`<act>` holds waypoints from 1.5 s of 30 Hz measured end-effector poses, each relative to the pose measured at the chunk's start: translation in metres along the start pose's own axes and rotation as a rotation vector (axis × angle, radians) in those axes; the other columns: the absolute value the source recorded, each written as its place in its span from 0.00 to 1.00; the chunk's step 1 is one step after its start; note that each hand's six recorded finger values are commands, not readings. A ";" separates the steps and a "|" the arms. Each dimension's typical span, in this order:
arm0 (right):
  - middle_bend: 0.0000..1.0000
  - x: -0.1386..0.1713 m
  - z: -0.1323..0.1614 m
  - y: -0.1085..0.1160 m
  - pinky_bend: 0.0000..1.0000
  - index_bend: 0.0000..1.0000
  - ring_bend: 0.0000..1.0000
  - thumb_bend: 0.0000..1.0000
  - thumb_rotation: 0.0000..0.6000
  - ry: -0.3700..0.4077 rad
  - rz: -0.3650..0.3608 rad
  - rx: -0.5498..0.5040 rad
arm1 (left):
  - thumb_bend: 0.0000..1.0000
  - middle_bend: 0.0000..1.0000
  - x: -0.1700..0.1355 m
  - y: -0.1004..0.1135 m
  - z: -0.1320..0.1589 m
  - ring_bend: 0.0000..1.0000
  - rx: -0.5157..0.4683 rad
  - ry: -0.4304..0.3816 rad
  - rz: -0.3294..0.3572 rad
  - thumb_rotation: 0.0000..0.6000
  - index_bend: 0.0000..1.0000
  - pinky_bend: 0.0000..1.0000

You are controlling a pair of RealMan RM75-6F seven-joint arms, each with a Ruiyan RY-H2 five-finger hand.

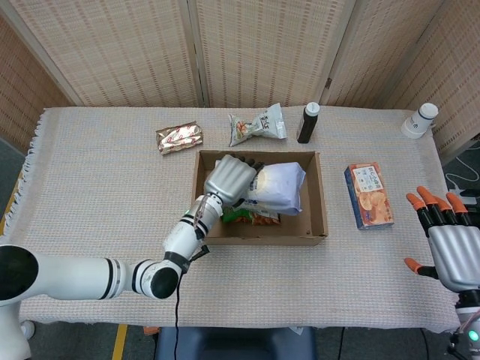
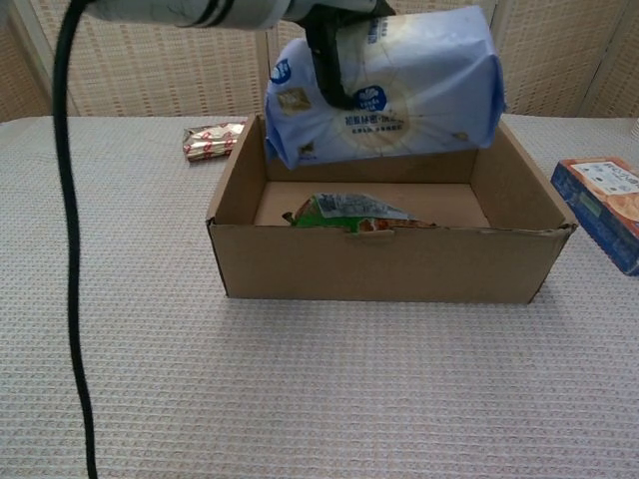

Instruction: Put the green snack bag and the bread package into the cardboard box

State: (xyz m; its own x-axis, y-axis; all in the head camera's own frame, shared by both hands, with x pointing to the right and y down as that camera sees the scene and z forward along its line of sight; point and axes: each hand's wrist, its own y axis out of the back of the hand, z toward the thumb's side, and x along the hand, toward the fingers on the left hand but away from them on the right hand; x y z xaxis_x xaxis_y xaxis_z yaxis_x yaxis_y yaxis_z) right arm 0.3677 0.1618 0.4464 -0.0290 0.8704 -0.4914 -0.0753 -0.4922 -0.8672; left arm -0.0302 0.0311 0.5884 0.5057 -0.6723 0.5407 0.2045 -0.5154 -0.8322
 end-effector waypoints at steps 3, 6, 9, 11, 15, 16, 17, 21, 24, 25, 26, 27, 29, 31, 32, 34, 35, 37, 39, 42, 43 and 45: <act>0.00 0.001 -0.001 0.001 0.00 0.10 0.00 0.03 1.00 -0.004 -0.002 -0.003 | 0.38 0.74 0.011 -0.011 0.017 0.64 0.004 -0.005 0.003 1.00 0.58 0.73; 0.00 0.001 -0.003 0.002 0.00 0.10 0.00 0.03 1.00 -0.008 -0.006 -0.004 | 0.38 0.74 0.021 -0.016 0.021 0.64 0.050 -0.002 0.038 1.00 0.58 0.73; 0.00 0.001 -0.003 0.000 0.00 0.10 0.00 0.03 1.00 -0.009 0.002 -0.003 | 0.37 0.68 0.029 -0.018 0.022 0.59 0.095 0.001 0.098 1.00 0.51 0.69; 0.00 0.000 -0.003 -0.001 0.00 0.10 0.00 0.03 1.00 -0.008 0.008 -0.002 | 0.34 0.53 0.034 -0.020 0.021 0.45 0.115 0.006 0.128 1.00 0.37 0.57; 0.00 -0.001 -0.003 -0.002 0.00 0.10 0.00 0.03 1.00 -0.008 0.011 -0.001 | 0.26 0.13 0.039 -0.031 0.009 0.06 0.108 0.028 0.111 1.00 0.02 0.17; 0.00 -0.001 -0.003 -0.002 0.00 0.10 0.00 0.03 1.00 -0.007 0.011 0.000 | 0.25 0.07 0.039 -0.034 0.007 0.02 0.098 0.029 0.094 1.00 0.00 0.13; 0.00 -0.001 -0.003 -0.002 0.00 0.10 0.00 0.03 1.00 -0.007 0.011 0.004 | 0.24 0.02 0.038 -0.037 0.005 0.00 0.087 0.029 0.078 1.00 0.00 0.10; 0.00 -0.001 -0.001 -0.004 0.00 0.10 0.00 0.03 1.00 -0.003 0.016 0.008 | 0.23 0.00 0.035 -0.035 -0.002 0.00 0.054 0.033 0.077 1.00 0.00 0.05; 0.00 -0.001 0.001 -0.005 0.00 0.10 0.00 0.03 1.00 0.001 0.016 0.005 | 0.23 0.00 0.032 -0.027 -0.005 0.00 0.055 0.031 0.101 1.00 0.00 0.05; 0.00 -0.001 0.001 -0.005 0.00 0.10 0.00 0.03 1.00 0.002 0.016 0.005 | 0.23 0.00 0.031 -0.025 -0.007 0.00 0.055 0.033 0.107 1.00 0.00 0.05; 0.00 -0.001 0.001 -0.005 0.00 0.10 0.00 0.03 1.00 0.002 0.017 0.005 | 0.23 0.00 0.030 -0.023 -0.008 0.00 0.052 0.034 0.111 1.00 0.00 0.05; 0.00 -0.001 0.001 -0.005 0.00 0.10 0.00 0.03 1.00 0.003 0.018 0.006 | 0.23 0.00 0.029 -0.021 -0.010 0.00 0.049 0.037 0.114 1.00 0.00 0.05; 0.00 -0.001 0.002 -0.005 0.00 0.10 0.00 0.03 1.00 0.004 0.019 0.006 | 0.23 0.00 0.026 -0.018 -0.013 0.00 0.047 0.043 0.118 1.00 0.00 0.05; 0.00 -0.001 0.001 -0.005 0.00 0.10 0.00 0.03 1.00 0.004 0.020 0.005 | 0.23 0.00 0.022 -0.014 -0.019 0.00 0.049 0.051 0.125 1.00 0.00 0.06; 0.00 -0.001 0.001 -0.005 0.00 0.10 0.00 0.03 1.00 0.004 0.020 0.005 | 0.23 0.00 0.020 -0.011 -0.022 0.00 0.051 0.056 0.129 1.00 0.00 0.06; 0.00 -0.001 0.001 -0.005 0.00 0.10 0.00 0.03 1.00 0.004 0.020 0.004 | 0.23 0.00 0.012 -0.005 -0.032 0.00 0.058 0.071 0.140 1.00 0.00 0.07; 0.00 -0.001 0.001 -0.005 0.00 0.10 0.00 0.03 1.00 0.004 0.021 0.003 | 0.23 0.00 0.007 -0.002 -0.037 0.00 0.062 0.079 0.146 1.00 0.00 0.08; 0.00 -0.001 0.002 -0.005 0.00 0.10 0.00 0.03 1.00 0.007 0.022 0.003 | 0.23 0.00 -0.008 0.005 -0.052 0.00 0.076 0.103 0.159 1.00 0.00 0.08; 0.00 0.000 0.003 -0.006 0.00 0.10 0.00 0.03 1.00 0.011 0.026 0.003 | 0.23 0.00 -0.027 0.014 -0.075 0.00 0.095 0.140 0.173 1.00 0.00 0.08; 0.00 0.000 0.005 -0.009 0.00 0.10 0.00 0.03 1.00 0.020 0.035 0.005 | 0.23 0.01 -0.061 0.027 -0.115 0.00 0.115 0.216 0.201 1.00 0.00 0.09; 0.00 0.000 0.006 -0.010 0.00 0.10 0.00 0.03 1.00 0.023 0.038 0.006 | 0.24 0.03 -0.073 0.030 -0.128 0.00 0.117 0.243 0.210 1.00 0.00 0.10; 0.00 0.000 0.008 -0.012 0.00 0.10 0.00 0.03 1.00 0.031 0.044 0.008 | 0.25 0.05 -0.104 0.036 -0.156 0.00 0.115 0.306 0.231 1.00 0.00 0.11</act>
State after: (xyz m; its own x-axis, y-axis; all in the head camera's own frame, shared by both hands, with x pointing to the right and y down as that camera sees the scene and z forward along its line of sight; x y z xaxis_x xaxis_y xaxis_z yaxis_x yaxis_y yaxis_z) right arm 0.3602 0.1674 0.4574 -0.0017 0.8473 -0.5311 -0.0825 -0.5294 -0.8444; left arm -0.2062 -0.0007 0.5217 0.2801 -0.8996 0.3350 0.2155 -0.2811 -0.9352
